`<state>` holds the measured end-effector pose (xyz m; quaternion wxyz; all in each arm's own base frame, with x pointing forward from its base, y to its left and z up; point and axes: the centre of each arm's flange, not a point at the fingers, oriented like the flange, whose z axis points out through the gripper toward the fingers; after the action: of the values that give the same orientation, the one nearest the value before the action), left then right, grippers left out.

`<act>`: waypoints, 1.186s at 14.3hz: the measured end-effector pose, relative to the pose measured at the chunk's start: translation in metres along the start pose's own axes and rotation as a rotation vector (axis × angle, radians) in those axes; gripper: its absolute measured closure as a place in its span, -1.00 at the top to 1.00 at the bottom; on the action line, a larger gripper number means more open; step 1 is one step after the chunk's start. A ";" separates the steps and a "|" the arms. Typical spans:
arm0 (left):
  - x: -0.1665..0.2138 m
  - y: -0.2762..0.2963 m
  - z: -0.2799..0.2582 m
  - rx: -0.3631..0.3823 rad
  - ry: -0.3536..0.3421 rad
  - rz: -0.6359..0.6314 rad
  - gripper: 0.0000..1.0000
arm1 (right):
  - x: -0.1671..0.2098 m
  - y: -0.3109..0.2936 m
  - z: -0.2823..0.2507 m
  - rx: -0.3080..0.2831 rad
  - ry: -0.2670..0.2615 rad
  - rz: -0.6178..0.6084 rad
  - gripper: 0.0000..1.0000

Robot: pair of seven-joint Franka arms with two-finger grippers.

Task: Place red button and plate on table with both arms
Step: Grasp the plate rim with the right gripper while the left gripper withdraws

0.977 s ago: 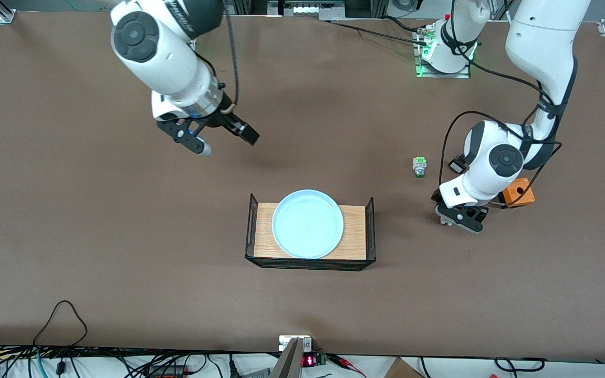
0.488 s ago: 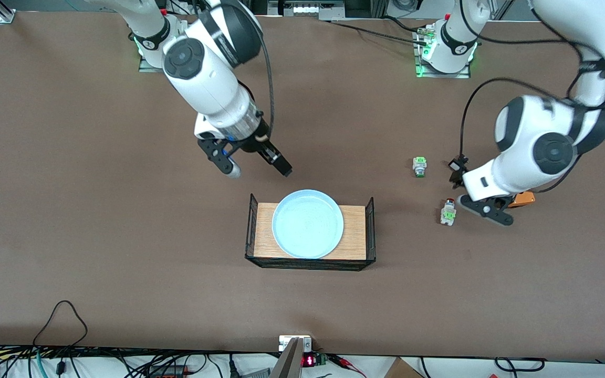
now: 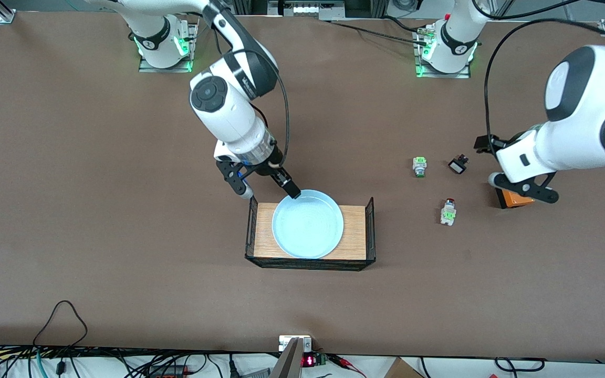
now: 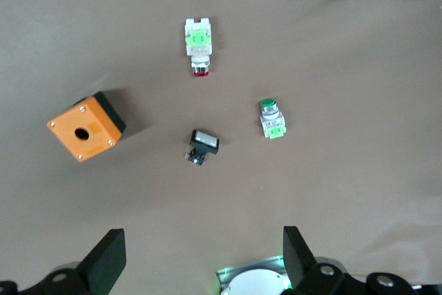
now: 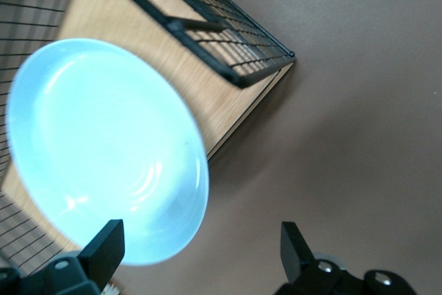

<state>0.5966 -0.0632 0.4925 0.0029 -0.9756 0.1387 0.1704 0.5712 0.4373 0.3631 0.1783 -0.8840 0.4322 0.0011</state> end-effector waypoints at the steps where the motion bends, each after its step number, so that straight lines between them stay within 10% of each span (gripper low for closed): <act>1: -0.005 -0.006 -0.008 -0.002 0.011 -0.019 1.00 | 0.004 0.002 0.008 -0.005 0.004 0.007 1.00; 8: -0.056 -0.020 -0.056 -0.012 0.055 -0.158 1.00 | 0.011 0.007 0.031 -0.029 0.025 0.033 1.00; 13: -0.071 -0.062 -0.068 -0.006 0.252 -0.235 1.00 | -0.002 0.005 0.032 -0.015 0.025 0.026 0.95; 17: -0.091 -0.035 -0.056 0.004 0.275 -0.227 1.00 | -0.003 0.005 0.035 -0.007 0.028 0.023 0.85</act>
<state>0.5424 -0.0077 0.5739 0.0050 -0.9991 0.0270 0.0336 0.5707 0.4478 0.3292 0.1689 -0.8794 0.4450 -0.0077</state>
